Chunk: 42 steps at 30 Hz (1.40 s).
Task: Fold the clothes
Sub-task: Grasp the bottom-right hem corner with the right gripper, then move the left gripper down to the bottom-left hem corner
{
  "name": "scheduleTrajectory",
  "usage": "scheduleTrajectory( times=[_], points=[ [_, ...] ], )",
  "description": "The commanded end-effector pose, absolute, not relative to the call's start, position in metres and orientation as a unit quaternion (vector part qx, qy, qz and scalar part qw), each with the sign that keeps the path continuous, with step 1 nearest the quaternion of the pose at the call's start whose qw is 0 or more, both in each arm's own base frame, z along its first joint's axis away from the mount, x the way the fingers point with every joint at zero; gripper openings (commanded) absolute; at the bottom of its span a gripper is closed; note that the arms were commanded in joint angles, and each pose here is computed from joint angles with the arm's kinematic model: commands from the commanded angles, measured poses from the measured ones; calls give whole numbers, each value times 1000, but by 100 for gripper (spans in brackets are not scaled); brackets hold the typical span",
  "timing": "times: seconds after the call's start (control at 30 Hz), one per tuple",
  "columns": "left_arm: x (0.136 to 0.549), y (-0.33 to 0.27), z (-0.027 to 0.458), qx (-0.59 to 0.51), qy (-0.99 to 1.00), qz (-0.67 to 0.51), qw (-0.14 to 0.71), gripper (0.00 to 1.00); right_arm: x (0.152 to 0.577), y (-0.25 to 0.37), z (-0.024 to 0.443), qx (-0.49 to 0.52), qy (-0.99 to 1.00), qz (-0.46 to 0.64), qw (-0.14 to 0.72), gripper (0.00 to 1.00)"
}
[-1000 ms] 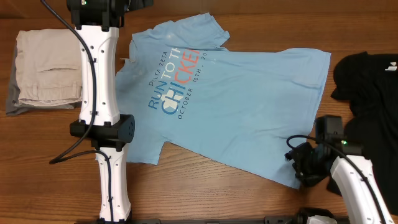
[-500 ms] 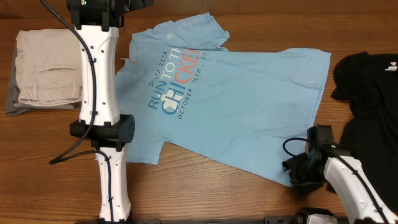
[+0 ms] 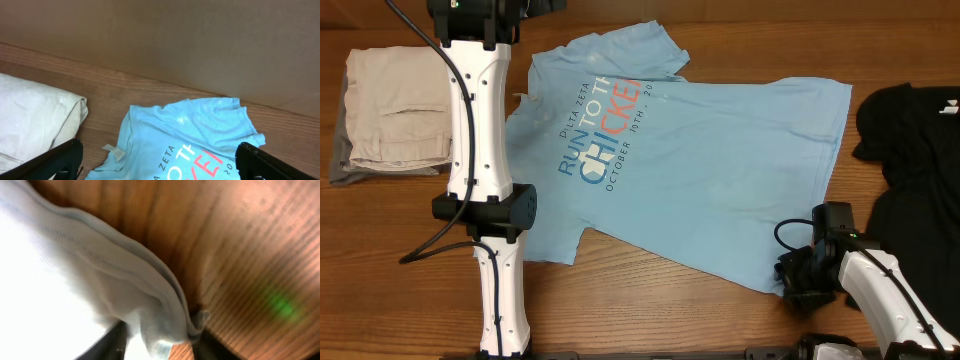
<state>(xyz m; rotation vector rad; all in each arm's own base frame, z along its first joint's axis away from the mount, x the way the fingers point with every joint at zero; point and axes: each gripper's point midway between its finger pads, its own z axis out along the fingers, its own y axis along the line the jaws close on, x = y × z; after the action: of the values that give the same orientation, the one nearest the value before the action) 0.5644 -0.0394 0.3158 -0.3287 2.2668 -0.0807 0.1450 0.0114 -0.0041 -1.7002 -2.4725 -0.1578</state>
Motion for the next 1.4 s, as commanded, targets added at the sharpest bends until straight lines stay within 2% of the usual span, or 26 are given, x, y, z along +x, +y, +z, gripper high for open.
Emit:
scheduleTrajectory(
  times=[0.0,0.13,0.93,1.07,1.2,1.27,1.37],
  points=[
    [566,-36,311,-138,902,-30,408,100,140,8,-13,-567,-820,-40,69,25],
    [566,-36,311,-138,902,-30,408,100,140,10,-12,-566,-820,-45,70,4],
    [567,-37,311,-139,902,-34,408,100,140,11,-12,-563,-822,-47,72,4],
    [543,-32,290,-80,933,10,350,100,140,11,-12,-563,-822,-47,73,4],
    [505,-16,264,-124,956,31,264,100,140,11,-12,-563,-822,-47,73,4],
    [504,-22,263,-101,961,3,257,100,140,11,-12,-563,-822,-47,73,4],
    [501,-21,273,-127,956,-26,263,100,140,11,-12,-563,-822,-47,73,4]
  ],
)
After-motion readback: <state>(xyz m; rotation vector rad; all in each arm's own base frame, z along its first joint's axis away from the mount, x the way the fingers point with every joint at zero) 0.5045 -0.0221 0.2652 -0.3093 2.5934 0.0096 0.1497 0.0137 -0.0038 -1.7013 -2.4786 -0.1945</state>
